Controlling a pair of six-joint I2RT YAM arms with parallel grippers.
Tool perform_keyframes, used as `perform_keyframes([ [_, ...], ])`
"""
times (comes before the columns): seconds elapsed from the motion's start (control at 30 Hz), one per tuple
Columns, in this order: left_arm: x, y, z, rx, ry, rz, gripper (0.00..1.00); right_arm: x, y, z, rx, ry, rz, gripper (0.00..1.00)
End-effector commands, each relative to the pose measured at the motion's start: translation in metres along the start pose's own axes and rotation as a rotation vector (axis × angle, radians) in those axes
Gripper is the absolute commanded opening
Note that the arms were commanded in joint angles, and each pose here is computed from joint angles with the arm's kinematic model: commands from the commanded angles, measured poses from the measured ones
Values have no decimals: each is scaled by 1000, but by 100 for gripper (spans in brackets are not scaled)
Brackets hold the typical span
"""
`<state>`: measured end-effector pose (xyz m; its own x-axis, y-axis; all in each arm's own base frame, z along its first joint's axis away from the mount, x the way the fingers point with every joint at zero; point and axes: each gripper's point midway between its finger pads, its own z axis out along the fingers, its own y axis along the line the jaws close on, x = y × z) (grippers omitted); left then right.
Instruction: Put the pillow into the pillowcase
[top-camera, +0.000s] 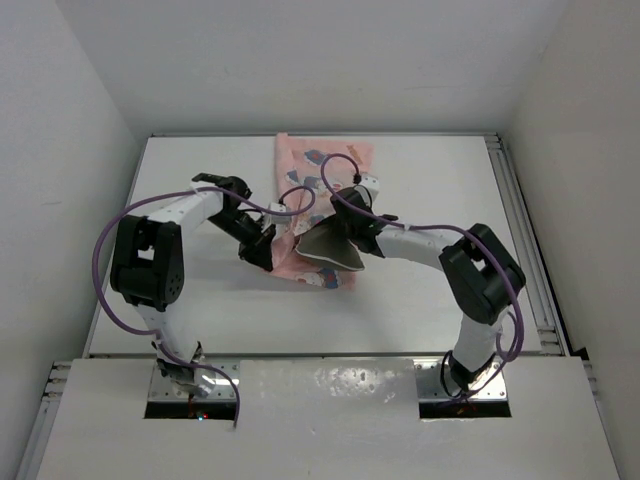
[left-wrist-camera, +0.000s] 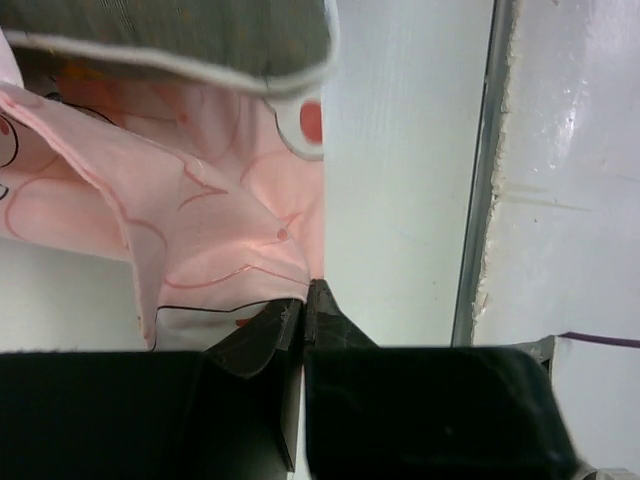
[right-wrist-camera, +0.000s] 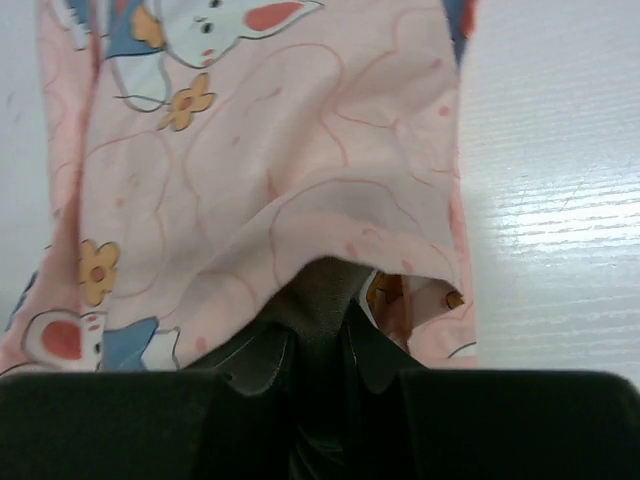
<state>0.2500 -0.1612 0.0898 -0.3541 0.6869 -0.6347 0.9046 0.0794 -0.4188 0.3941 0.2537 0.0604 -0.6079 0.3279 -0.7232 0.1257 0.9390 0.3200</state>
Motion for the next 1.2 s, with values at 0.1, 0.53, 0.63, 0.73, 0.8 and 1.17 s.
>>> perform_keyframes([
  [0.1, -1, -27, -8, 69, -32, -44, 0, -67, -2, 23, 63, -176, 143, 0],
  [0.53, -22, -4, -13, 93, -180, -135, 0, -61, 55, 26, -41, -47, 63, 52],
  [0.63, -18, 3, -18, 84, -201, -181, 0, -29, 48, 25, -77, 188, -189, 83],
  [0.73, -10, 3, -19, 74, -198, -193, 0, -10, 23, -19, -112, 153, -305, 99],
  [0.8, -8, 4, -18, 64, -193, -184, 0, -13, 12, -45, -145, 90, -270, 99],
  [1.17, 22, 18, -11, -34, -77, -236, 0, 77, -72, -83, -64, 208, 41, 0],
])
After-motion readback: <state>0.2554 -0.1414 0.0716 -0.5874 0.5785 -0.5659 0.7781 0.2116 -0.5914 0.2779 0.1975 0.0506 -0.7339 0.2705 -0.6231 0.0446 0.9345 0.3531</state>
